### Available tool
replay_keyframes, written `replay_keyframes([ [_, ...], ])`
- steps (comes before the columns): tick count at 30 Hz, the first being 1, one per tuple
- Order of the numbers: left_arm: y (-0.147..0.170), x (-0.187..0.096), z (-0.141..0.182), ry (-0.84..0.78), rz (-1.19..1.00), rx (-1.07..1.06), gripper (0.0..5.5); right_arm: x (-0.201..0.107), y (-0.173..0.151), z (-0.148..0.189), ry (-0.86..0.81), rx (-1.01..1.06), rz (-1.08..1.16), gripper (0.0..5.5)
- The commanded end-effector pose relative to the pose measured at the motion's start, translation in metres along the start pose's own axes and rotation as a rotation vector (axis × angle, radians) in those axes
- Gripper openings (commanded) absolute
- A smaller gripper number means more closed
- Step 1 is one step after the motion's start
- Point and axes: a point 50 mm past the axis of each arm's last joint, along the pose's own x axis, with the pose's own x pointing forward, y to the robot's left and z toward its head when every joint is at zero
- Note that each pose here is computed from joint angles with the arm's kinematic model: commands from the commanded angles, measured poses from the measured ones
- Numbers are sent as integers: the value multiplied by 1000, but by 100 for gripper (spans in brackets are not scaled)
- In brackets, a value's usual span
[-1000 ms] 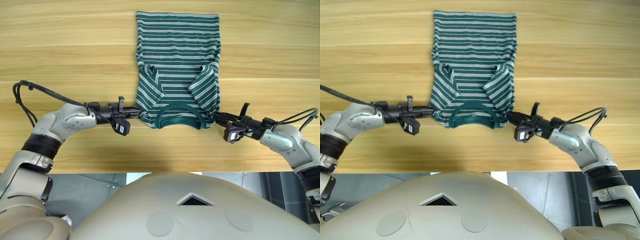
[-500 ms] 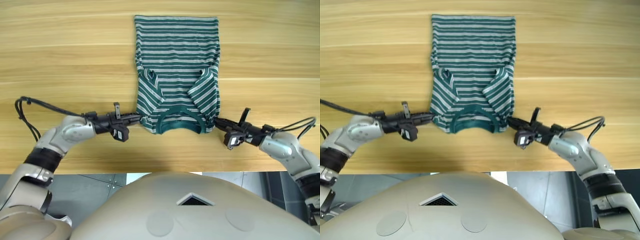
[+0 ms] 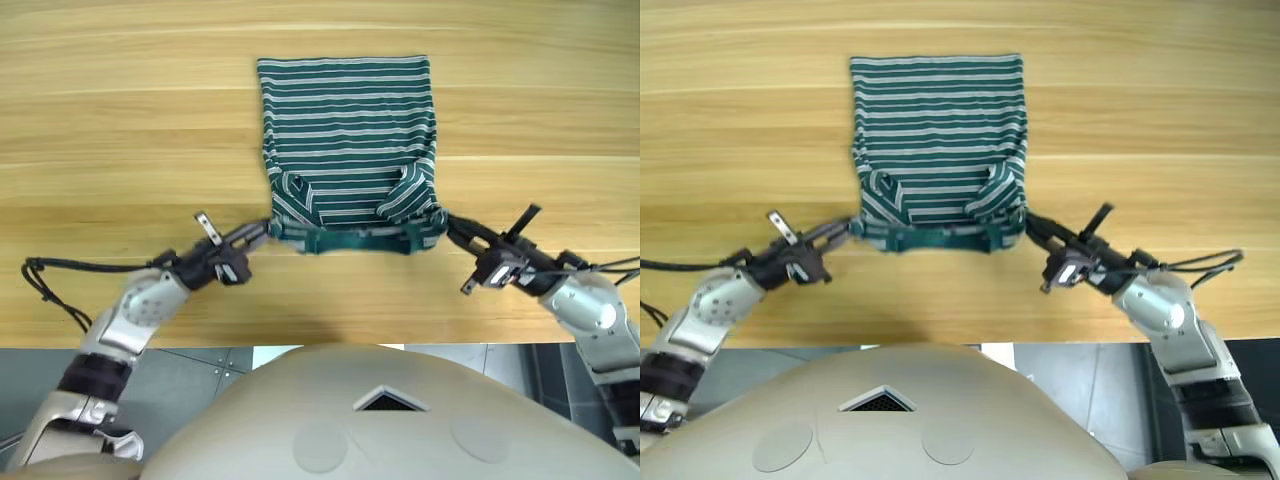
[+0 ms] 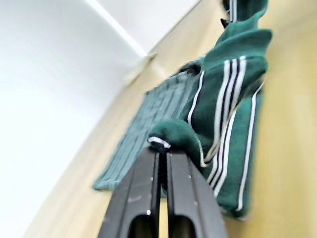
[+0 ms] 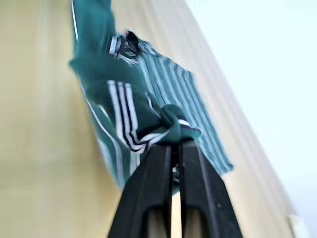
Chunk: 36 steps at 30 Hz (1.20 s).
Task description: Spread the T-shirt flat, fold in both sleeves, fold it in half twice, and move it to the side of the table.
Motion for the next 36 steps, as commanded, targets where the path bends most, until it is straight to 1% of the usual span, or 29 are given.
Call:
replay_keyframes([
  [1, 27, 28, -10, 9, 96, 54, 0, 32, -34, -15, 2, -69, -112, 0],
  [4, 46, 49, -10, -11, 141, 90, 0, 55, -51, -21, -2, -113, -158, 0],
  [7, 62, 70, -17, 1, 159, 117, 0, 77, -61, -25, -6, -141, -189, 0],
  [13, 86, 112, -35, 77, 196, 118, 0, 124, -79, -36, 49, -149, -273, 0],
  [15, 87, 122, -40, 109, 196, 112, 0, 136, -82, -37, 61, -150, -292, 0],
  [18, 80, 130, -49, 168, 180, 104, 0, 149, -83, -39, 82, -148, -311, 0],
  [23, 75, 133, -59, 249, 198, 91, 0, 161, -83, -44, 136, -130, -328, 0],
  [24, 75, 133, -61, 261, 203, 82, 0, 163, -84, -44, 143, -128, -332, 35],
  [26, 75, 131, -65, 295, 215, 61, 0, 167, -84, -46, 171, -120, -344, 69],
  [27, 76, 130, -67, 310, 224, 53, 28, 168, -84, -48, 189, -113, -350, 83],
  [30, 83, 131, -68, 339, 261, 38, 71, 173, -83, -50, 235, -106, -364, 131],
  [32, 90, 135, -68, 361, 281, 24, 110, 180, -82, -47, 253, -100, -367, 172],
  [36, 108, 141, -65, 401, 344, 21, 161, 195, -82, -38, 266, -93, -371, 227],
])
